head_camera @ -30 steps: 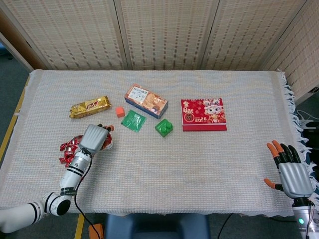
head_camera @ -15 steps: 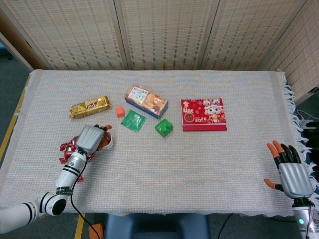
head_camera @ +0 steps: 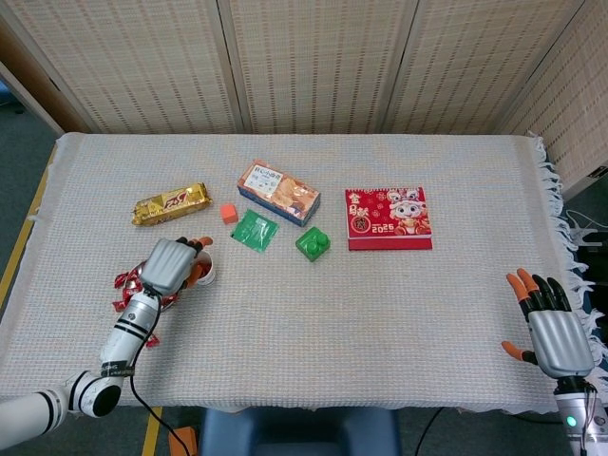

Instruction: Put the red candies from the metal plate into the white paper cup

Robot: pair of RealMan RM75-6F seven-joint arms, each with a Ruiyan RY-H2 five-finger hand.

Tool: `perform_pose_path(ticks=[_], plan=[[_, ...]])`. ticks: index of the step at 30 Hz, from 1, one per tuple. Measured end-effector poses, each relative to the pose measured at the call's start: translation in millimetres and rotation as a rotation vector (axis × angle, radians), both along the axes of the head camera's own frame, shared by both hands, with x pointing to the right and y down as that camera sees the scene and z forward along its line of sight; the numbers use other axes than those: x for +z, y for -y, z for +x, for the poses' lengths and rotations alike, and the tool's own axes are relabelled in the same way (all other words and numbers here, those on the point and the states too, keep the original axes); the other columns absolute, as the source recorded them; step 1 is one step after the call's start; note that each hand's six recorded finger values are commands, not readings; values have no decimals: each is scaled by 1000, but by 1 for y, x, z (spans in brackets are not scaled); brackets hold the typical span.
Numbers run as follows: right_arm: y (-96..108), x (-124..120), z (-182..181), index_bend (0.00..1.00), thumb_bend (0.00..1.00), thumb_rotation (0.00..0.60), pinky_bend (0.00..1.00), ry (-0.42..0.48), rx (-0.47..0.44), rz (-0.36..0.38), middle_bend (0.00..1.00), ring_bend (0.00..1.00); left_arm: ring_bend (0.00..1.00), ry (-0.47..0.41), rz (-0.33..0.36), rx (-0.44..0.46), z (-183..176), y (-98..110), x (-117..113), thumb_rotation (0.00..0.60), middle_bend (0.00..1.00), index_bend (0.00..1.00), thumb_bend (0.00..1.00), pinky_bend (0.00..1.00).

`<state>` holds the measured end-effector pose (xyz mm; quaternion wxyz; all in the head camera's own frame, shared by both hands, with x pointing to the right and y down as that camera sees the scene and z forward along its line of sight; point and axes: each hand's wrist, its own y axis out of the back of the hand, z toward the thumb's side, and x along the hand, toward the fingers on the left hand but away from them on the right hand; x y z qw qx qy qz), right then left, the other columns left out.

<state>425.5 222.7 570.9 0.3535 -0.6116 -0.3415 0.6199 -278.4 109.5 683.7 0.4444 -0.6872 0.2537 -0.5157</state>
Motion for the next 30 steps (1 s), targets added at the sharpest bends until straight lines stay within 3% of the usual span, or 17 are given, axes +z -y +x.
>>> perform_pose_path(ticks=[7, 17, 22, 30], plan=[[-2, -3, 0, 0, 10, 600, 0, 5, -3, 6, 0, 0, 274, -23, 0, -23, -30, -33, -23, 600, 185, 110, 379, 898], [-4, -3, -4, 0, 10, 600, 0, 11, -18, 4, 0, 0, 216, 97, -62, -154, -111, -86, -15, 600, 161, 129, 373, 905], [-4, 1, -8, 0, 11, 600, 0, 13, -30, -10, 0, 0, 204, 143, -91, -170, -128, -95, -1, 600, 157, 119, 369, 906], [-4, 1, -8, 0, 11, 600, 0, 13, -30, -10, 0, 0, 197, 199, -126, -181, -138, -91, 28, 600, 154, 118, 371, 908]])
